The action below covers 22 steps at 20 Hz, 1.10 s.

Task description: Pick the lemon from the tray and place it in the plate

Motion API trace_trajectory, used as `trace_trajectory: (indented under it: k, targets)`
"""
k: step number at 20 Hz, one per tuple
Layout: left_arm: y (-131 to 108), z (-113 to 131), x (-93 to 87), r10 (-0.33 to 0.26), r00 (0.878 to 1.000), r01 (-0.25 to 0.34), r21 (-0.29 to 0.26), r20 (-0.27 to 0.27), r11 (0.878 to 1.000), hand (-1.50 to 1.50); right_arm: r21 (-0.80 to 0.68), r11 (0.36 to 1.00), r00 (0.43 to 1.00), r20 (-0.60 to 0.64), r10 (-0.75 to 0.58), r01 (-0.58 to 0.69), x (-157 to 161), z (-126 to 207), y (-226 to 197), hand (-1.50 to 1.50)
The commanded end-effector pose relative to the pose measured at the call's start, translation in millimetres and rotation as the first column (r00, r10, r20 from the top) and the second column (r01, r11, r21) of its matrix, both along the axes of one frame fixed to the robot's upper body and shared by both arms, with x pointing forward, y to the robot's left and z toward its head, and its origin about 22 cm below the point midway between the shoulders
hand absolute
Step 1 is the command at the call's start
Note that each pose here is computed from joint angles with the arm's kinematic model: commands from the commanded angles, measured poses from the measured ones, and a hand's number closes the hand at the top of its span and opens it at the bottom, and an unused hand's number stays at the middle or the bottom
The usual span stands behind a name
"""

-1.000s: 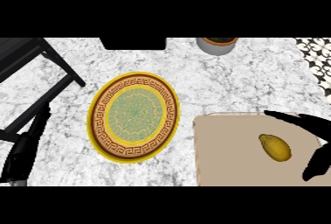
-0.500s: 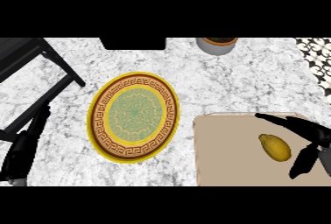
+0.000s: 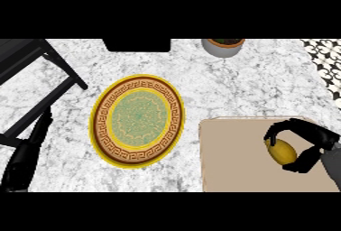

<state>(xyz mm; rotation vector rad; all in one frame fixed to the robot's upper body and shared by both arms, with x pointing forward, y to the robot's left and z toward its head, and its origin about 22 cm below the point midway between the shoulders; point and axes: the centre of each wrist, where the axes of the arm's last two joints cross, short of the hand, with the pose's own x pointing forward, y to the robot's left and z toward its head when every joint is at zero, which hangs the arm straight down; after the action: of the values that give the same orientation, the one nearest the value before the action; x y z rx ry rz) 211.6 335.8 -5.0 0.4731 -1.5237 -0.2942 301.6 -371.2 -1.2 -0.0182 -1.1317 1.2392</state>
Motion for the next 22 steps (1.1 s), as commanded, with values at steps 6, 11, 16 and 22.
trace_trajectory:
  k: [6, 11, 16, 22]
  targets:
    - [-15, 2, 13.6, -0.05, 0.999, 0.05, -0.007, 0.005, 0.999, 0.0, -0.301, 0.921, 0.931, 0.338, -0.14, 0.248, 74, 43, 74, 1.5]
    - [-11, 4, 10.5, -0.039, 0.999, 0.039, -0.004, 0.002, 0.999, 0.0, -0.349, 0.881, 0.896, 0.412, -0.163, 0.32, 85, 17, 80, 1.5]
    - [8, 17, 16.0, -0.018, 1.0, 0.018, -0.013, -0.001, 1.0, 0.0, -0.22, 0.87, 0.759, 0.608, -0.231, 0.441, 92, 34, 87, 1.5]
    - [10, -3, 0.6, 0.017, 1.0, -0.017, 0.004, -0.016, 1.0, 0.0, -0.047, 0.901, 0.576, 0.783, -0.235, 0.431, 97, 94, 71, 1.5]
